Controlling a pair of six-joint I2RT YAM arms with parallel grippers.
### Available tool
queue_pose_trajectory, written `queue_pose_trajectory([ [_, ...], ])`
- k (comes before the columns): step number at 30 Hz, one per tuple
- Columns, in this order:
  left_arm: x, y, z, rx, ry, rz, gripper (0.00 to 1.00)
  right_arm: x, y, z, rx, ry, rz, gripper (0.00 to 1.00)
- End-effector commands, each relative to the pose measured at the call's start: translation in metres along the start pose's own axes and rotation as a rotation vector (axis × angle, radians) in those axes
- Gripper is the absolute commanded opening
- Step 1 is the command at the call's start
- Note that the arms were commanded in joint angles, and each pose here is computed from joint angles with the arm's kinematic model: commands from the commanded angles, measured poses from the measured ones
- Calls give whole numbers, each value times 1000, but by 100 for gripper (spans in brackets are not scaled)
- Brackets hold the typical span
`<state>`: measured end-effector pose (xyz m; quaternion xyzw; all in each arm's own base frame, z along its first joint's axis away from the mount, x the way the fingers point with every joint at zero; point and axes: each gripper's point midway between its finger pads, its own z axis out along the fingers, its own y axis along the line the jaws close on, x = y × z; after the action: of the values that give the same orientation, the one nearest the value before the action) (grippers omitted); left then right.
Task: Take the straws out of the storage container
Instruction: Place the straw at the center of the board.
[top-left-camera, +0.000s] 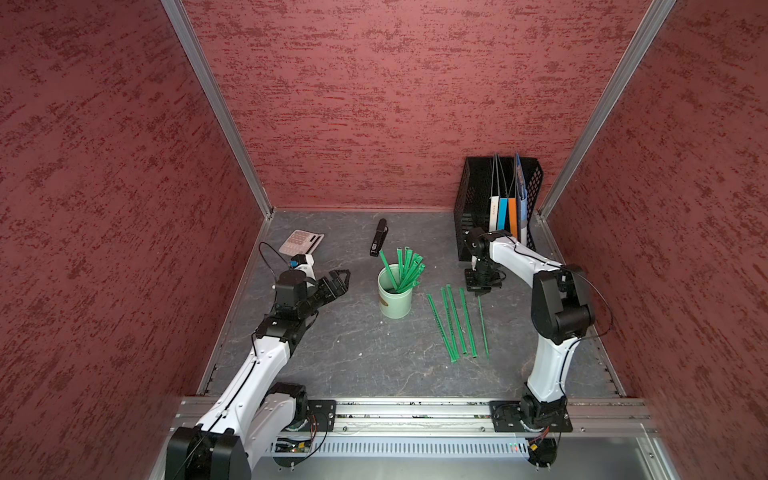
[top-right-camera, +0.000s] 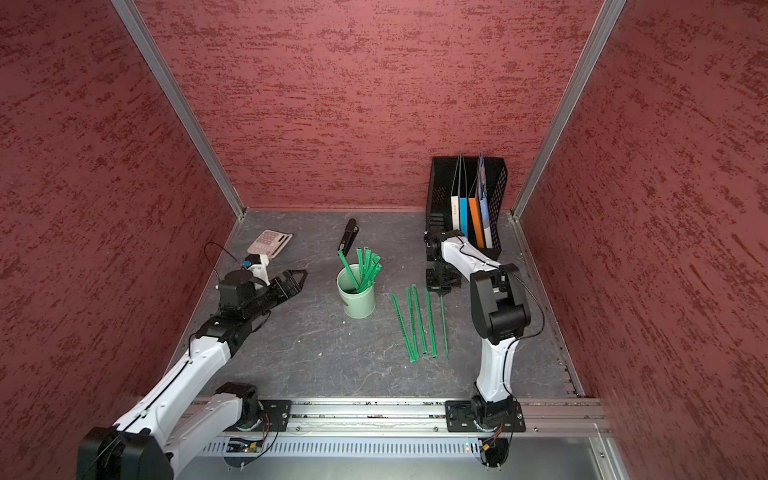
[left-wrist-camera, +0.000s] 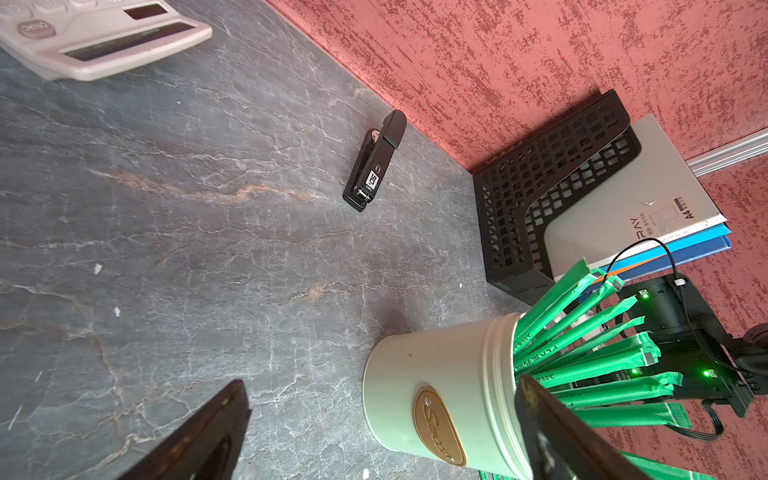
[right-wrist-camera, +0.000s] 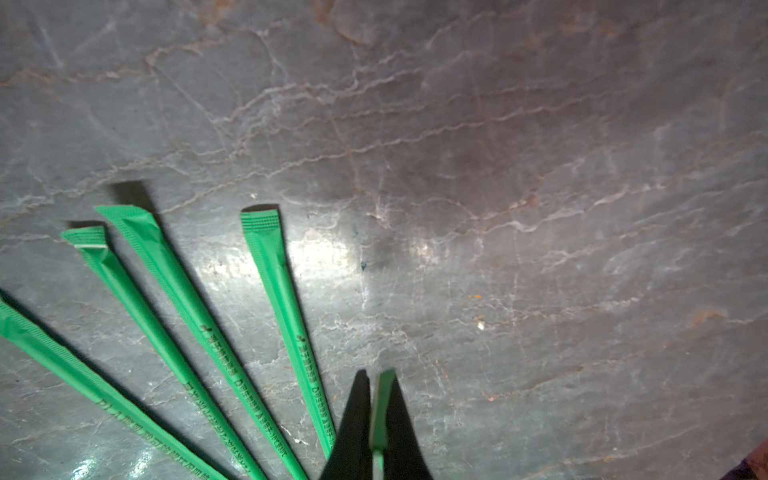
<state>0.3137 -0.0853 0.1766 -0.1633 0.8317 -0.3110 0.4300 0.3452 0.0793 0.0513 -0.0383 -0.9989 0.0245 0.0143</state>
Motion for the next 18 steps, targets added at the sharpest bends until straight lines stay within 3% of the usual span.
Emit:
queue_pose_trajectory([
  [1,-6,-2,-3,-4,-17,17,100,-11,4,7,-26,-13,6,5],
  [10,-6,-1,-4,-10,-18,23,100,-23,5,10,-23,-11,7,8],
  [18,-7,-1,-5,-14,-18,27,100,-26,3,8,-12,-17,7,19],
])
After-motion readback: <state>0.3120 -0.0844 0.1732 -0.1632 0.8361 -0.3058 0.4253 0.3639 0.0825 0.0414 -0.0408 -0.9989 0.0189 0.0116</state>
